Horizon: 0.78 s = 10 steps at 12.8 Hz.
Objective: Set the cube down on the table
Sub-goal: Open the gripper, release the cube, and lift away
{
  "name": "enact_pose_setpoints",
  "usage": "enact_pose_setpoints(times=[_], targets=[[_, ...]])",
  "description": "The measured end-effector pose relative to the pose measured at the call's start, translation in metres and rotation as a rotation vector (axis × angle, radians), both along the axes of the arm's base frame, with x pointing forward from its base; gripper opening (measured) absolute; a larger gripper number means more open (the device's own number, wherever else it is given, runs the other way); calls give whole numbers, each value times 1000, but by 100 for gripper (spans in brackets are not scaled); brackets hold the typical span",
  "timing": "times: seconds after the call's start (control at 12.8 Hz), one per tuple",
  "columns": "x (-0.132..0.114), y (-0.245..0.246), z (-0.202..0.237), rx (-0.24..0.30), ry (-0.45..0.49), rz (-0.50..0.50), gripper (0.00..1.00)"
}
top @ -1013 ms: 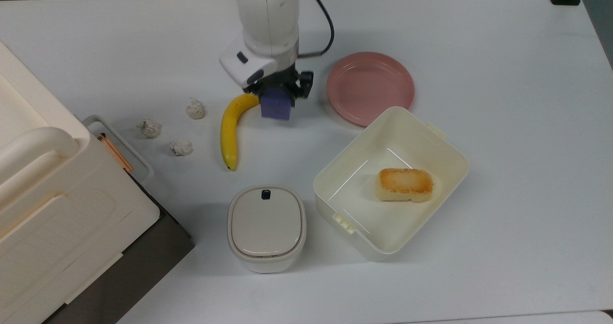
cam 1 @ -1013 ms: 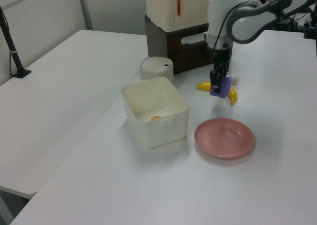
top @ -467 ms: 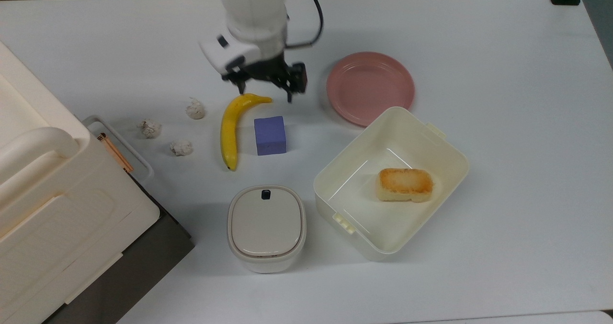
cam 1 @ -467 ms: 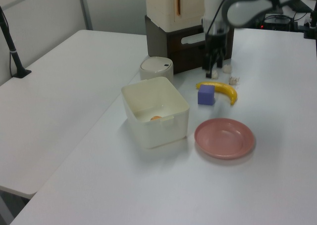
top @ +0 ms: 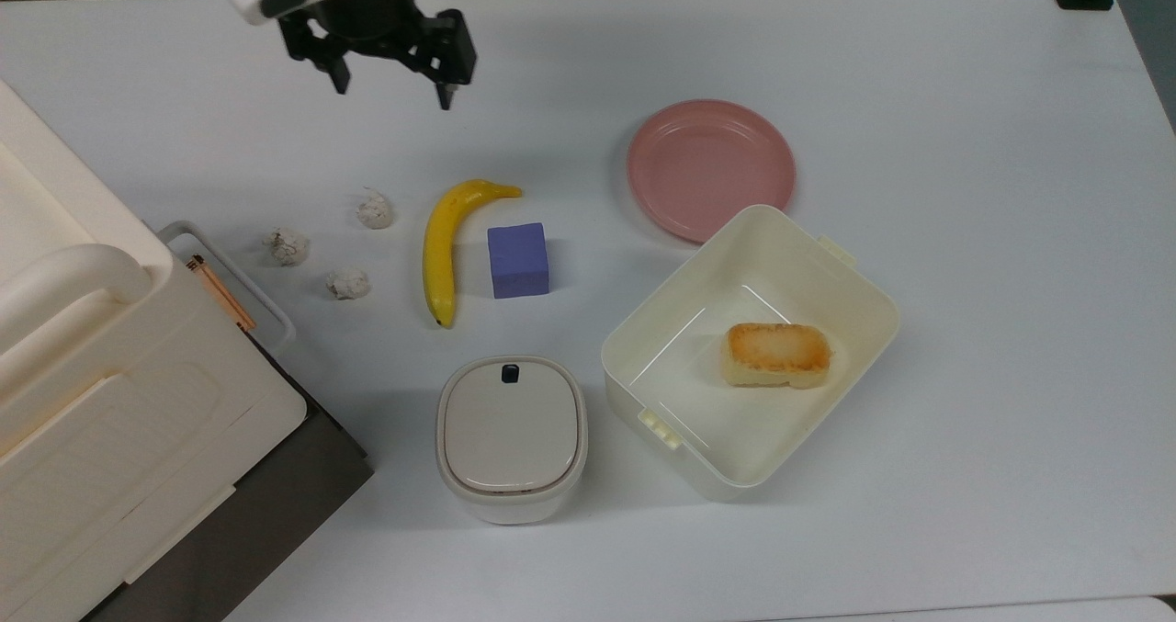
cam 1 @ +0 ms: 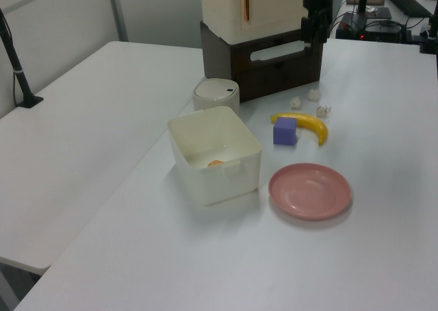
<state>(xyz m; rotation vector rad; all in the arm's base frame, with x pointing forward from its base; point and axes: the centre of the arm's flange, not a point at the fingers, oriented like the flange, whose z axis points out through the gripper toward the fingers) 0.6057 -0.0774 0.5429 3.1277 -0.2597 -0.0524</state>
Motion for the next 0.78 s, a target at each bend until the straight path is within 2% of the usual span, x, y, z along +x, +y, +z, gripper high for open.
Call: enact_pose_setpoints(times=[0.23,0.78], targets=[[-3,-24,-1,1,0,-5,100],[-4,-34,-3,3,1,17,100]])
